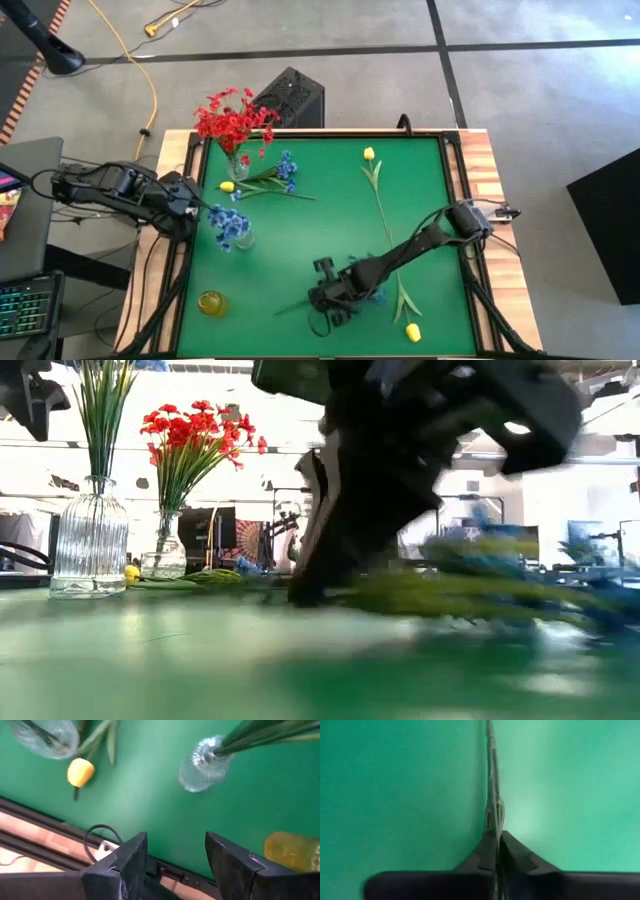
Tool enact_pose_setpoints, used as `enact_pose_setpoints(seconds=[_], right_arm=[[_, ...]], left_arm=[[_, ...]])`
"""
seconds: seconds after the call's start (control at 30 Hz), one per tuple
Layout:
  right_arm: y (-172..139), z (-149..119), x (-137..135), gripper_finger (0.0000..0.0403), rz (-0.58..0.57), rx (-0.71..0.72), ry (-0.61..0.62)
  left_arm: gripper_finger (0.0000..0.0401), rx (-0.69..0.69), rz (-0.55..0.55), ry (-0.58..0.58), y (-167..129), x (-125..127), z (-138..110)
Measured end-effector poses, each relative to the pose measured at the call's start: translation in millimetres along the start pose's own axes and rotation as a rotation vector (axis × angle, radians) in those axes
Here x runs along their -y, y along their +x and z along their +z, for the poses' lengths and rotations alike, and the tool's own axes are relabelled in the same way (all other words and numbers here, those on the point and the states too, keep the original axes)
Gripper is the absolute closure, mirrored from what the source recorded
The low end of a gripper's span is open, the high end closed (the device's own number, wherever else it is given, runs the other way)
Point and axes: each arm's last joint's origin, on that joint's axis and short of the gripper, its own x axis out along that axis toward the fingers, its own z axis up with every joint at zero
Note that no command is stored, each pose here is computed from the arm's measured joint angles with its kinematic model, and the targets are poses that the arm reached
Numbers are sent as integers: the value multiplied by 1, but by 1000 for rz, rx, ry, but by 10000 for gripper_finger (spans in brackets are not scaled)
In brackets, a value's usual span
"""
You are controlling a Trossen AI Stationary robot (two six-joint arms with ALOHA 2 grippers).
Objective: Sort flowers into vase by color
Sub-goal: Put the bottom blue flowers into the bottom transparent vase
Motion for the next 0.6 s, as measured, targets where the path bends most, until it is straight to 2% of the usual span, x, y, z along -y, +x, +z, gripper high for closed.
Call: enact_pose_setpoints(seconds=[0.03,0.1,0.33,0.5,0.6], right_arm=[[-8,2,4,377,-19,-1,-20],[-22,5,13,379,-62,7,-53],[-71,10,50,358,-304,-23,-169],[-102,7,85,377,-502,-127,-353],[-119,8,110,376,-608,-185,-468]], left_arm=[[214,21,9,-1,-3,-1,1],[214,66,18,6,-11,-2,3],[214,285,12,16,-59,-11,9],[214,511,92,-60,-91,-21,13],[214,656,90,-93,-107,-22,19]])
